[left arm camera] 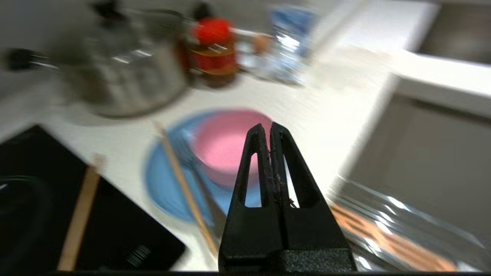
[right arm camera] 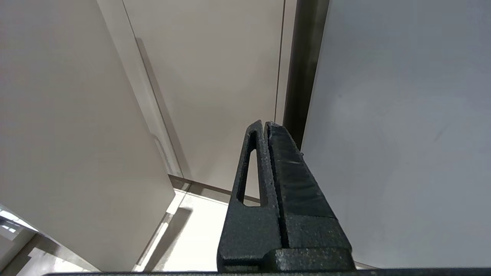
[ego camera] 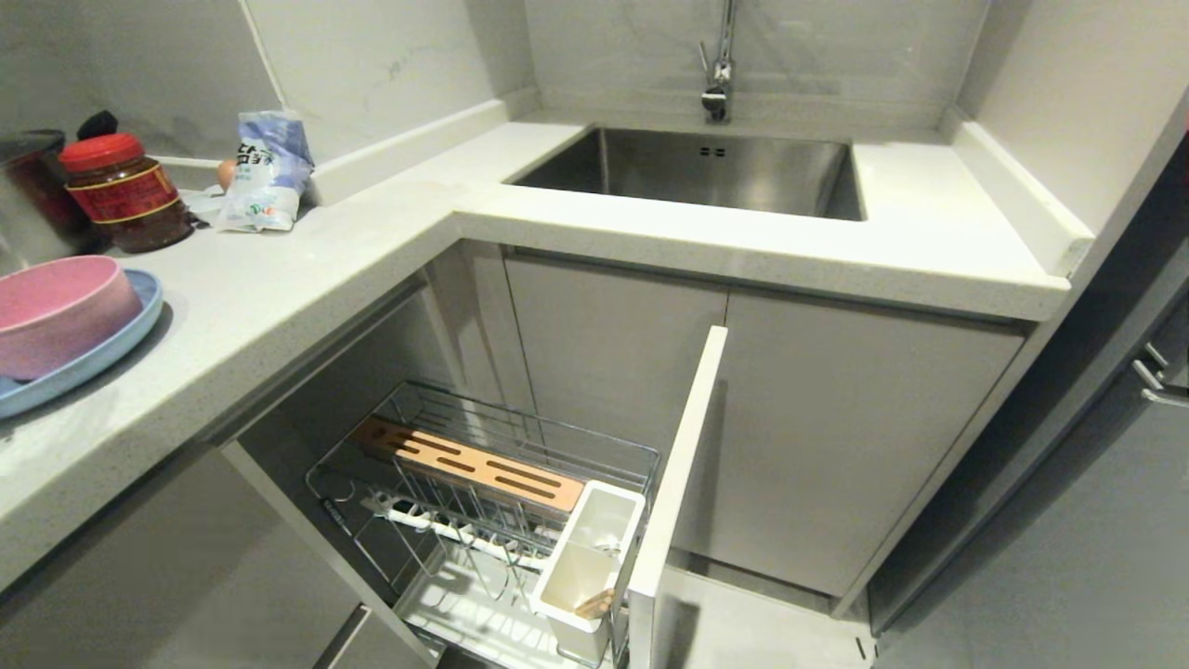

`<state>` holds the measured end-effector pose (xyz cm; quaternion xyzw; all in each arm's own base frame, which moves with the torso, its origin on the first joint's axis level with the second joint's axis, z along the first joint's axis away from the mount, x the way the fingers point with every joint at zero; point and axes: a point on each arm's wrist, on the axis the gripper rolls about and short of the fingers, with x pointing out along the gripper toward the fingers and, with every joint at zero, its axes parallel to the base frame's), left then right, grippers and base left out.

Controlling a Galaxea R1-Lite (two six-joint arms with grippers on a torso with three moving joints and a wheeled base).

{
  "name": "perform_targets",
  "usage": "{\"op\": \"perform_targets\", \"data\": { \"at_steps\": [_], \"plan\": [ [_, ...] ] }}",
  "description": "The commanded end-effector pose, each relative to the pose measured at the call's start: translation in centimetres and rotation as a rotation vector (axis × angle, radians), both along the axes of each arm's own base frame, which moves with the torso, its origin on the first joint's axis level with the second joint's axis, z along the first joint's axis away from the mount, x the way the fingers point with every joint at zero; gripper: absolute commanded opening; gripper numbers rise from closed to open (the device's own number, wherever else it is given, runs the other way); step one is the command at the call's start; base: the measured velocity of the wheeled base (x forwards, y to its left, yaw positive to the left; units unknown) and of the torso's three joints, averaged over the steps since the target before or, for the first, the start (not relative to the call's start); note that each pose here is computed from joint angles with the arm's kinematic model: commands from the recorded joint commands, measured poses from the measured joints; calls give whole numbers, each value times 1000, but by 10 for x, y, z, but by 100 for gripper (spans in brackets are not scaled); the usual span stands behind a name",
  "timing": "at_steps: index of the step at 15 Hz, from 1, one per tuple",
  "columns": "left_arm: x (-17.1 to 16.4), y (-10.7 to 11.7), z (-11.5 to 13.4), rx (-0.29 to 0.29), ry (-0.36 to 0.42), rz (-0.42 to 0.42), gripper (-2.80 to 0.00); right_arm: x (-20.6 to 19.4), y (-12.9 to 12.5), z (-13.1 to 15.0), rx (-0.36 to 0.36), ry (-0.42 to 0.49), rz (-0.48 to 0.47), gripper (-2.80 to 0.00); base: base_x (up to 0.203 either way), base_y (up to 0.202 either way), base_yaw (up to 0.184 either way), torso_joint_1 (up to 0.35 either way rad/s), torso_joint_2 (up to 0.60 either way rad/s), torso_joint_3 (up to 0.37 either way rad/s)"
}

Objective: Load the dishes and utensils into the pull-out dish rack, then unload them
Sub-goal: Close the cupboard

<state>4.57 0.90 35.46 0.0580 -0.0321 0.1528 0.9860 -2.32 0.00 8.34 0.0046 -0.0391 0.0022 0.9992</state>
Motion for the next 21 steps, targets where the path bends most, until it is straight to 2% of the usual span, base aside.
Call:
{"op": "perform_targets", "data": {
  "at_steps": [1,4,7,13,15,16,17,18,21],
  "plan": [
    [-49,-6,-47,14,-51,-84,-280,2,0,-7,1,25,1,-280,0,0,0,0,0,0],
    [-78,-10,-105,44,-124,-130,-280,2,0,-7,0,25,1,-280,0,0,0,0,0,0],
    [-91,-9,-162,72,-129,-178,-280,2,0,-7,0,25,1,-280,0,0,0,0,0,0],
    [-79,-8,-247,40,-11,-216,-280,2,0,-7,0,25,1,-280,0,0,0,0,0,0],
    [-70,-8,-269,33,26,-233,-280,2,0,-7,0,25,1,-280,0,0,0,0,0,0],
    [-68,-9,-273,27,17,-279,-280,2,0,-7,0,25,1,-280,0,0,0,0,0,0],
    [-68,-10,-276,3,40,-315,-280,2,0,-7,0,25,1,-280,0,0,0,0,0,0],
    [-68,-10,-282,-24,96,-316,-280,2,0,-7,0,25,1,-280,0,0,0,0,0,0],
    [-68,-10,-280,-69,60,-312,-280,2,0,-7,0,25,1,-280,0,0,0,0,0,0]
  ]
}}
